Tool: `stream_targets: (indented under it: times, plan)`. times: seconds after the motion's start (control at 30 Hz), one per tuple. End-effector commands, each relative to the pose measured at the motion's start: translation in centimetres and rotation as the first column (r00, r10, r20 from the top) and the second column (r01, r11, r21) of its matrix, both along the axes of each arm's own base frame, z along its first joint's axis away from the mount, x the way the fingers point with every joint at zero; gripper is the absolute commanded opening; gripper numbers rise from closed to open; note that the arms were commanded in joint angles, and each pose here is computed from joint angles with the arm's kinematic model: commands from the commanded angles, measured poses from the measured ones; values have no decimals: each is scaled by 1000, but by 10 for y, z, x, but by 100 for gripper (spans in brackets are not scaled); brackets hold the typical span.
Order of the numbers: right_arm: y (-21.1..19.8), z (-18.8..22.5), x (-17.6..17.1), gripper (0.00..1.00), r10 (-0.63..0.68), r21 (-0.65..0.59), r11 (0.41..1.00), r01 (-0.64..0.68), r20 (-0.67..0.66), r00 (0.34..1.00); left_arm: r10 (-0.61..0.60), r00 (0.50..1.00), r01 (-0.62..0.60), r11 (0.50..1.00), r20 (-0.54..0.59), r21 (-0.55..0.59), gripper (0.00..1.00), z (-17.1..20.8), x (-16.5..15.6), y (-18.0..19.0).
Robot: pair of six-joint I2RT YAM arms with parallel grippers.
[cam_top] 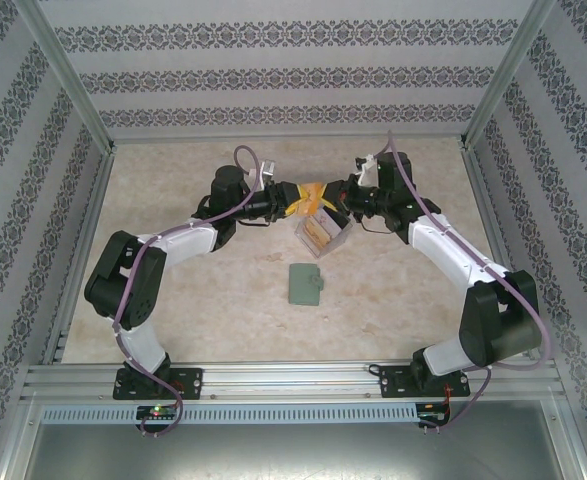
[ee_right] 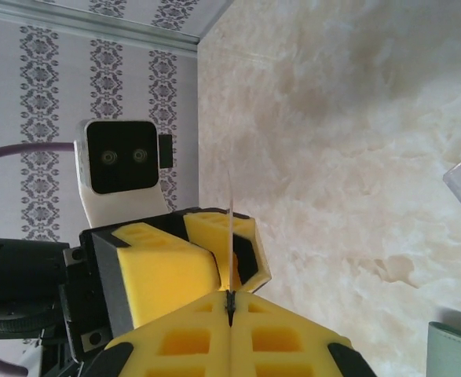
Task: Put the credit cards into the card holder
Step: Pick up the credit card from the storage box, then open the card holder at the center of the table.
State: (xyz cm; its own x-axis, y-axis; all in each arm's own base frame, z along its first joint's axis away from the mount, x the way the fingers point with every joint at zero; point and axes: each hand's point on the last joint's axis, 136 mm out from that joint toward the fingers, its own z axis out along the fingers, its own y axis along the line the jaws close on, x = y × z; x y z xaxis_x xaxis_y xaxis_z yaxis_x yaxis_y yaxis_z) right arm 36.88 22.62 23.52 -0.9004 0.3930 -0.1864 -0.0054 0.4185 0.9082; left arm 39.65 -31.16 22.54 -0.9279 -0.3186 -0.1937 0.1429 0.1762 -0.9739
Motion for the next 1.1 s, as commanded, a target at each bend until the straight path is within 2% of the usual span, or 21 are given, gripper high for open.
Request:
stream_targets:
  times: [0.0,0.07,0.13,0.23,0.3,0.63,0.73,0.8,0.87,0.9,1.0,1.07]
  plan:
    - [-1,7,1,6,6,39,999,-7,21,1000,-2,997,5,999,80,-35,12,26,-4,5]
    - [0,11,0,10,16,60,998,-18,31,999,11,997,-8,999,77,-44,0,27,-5,6]
    - [2,12,0,14,25,77,997,-28,28,999,27,997,-22,998,72,-64,0,30,-4,8]
    - [7,17,-2,26,41,106,993,-45,41,998,35,998,-29,994,59,-108,0,34,-3,8]
    - [9,19,-2,28,51,119,991,-57,50,997,37,998,-30,991,54,-131,0,35,-3,8]
    - [23,12,-4,28,104,135,985,-107,34,994,64,998,-56,975,30,-215,0,37,2,10]
    - [23,13,-4,17,107,139,984,-112,43,993,71,997,-66,977,19,-205,0,34,2,11]
    - [22,14,-5,10,106,131,985,-112,52,993,77,997,-75,981,3,-180,12,28,2,11]
    - [12,8,-6,8,66,96,993,-70,51,997,89,996,-90,987,-19,-130,38,17,2,13]
    - [5,1,-8,8,38,50,998,-41,52,998,98,995,-101,991,-32,-88,56,10,1,14]
    - [-15,-28,-27,8,3,-181,983,5,45,999,152,985,-136,977,-88,164,73,-31,-13,27]
    - [-23,-50,-48,8,25,-374,927,-7,43,999,214,971,-155,908,-111,390,80,-62,-31,47]
